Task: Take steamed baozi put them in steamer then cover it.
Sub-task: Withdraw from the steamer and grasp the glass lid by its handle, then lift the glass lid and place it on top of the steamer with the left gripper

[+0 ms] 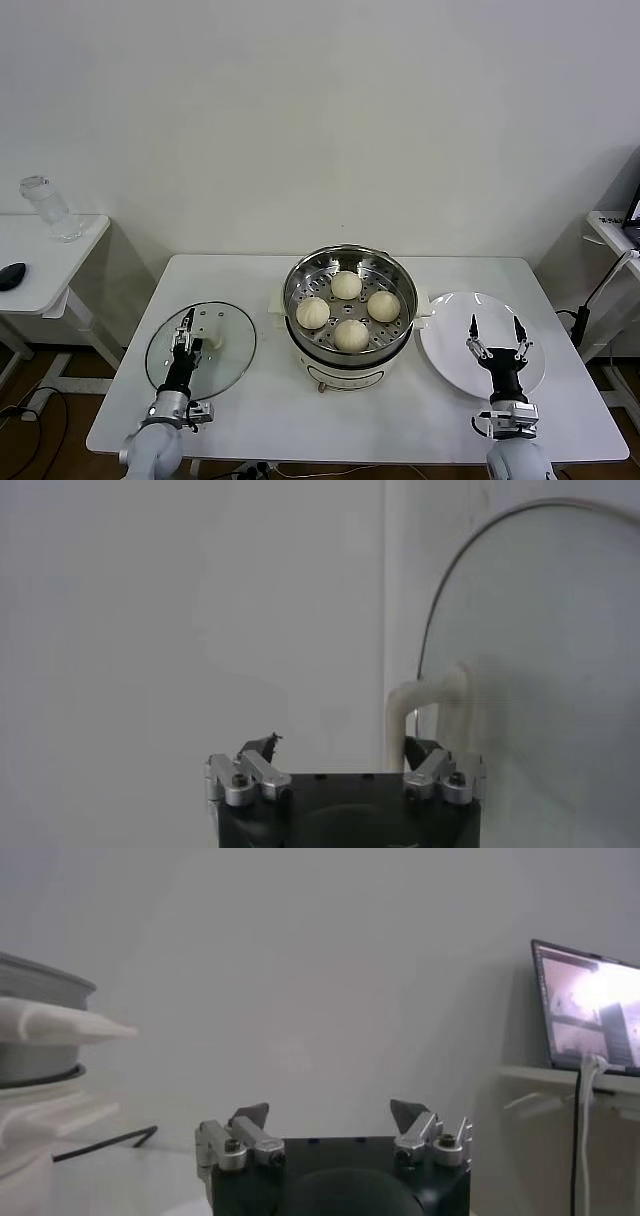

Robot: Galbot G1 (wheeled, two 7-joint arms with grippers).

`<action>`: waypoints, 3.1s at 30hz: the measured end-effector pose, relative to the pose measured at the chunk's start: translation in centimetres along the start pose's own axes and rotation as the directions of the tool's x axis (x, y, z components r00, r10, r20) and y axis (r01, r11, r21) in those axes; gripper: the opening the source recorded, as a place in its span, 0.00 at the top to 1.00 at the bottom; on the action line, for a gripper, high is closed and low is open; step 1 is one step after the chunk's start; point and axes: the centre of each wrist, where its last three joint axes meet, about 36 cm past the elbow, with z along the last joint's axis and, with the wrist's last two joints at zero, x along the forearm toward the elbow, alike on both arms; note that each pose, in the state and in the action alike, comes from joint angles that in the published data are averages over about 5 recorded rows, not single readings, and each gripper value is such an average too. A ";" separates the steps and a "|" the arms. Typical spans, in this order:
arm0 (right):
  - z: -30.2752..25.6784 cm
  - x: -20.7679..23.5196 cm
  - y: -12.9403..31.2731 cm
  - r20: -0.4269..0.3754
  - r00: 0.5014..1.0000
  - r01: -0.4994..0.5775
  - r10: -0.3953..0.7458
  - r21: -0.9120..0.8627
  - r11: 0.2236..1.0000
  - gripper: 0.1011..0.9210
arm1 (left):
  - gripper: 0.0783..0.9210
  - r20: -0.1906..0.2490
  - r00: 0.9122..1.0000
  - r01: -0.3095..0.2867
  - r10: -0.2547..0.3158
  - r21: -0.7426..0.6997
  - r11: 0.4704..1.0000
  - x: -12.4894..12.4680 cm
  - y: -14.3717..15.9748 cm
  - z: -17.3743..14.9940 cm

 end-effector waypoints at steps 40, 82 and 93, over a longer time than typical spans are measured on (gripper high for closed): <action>-0.8 -0.9 0.6 0.016 1.000 0.009 -0.009 0.014 1.000 0.12 | 0.87 -0.103 0.987 0.134 -0.123 0.108 0.985 0.6 8.7 2.1; 0.3 -1.0 1.5 -0.022 0.998 -0.062 0.063 0.042 0.997 0.12 | 0.87 0.167 0.982 0.040 -0.094 0.298 0.954 1.3 24.9 -28.8; 0.4 -0.9 1.7 -0.026 0.997 -0.065 0.066 0.043 0.997 0.12 | 0.87 0.153 0.988 -0.007 -0.028 0.223 0.975 1.0 24.1 -31.9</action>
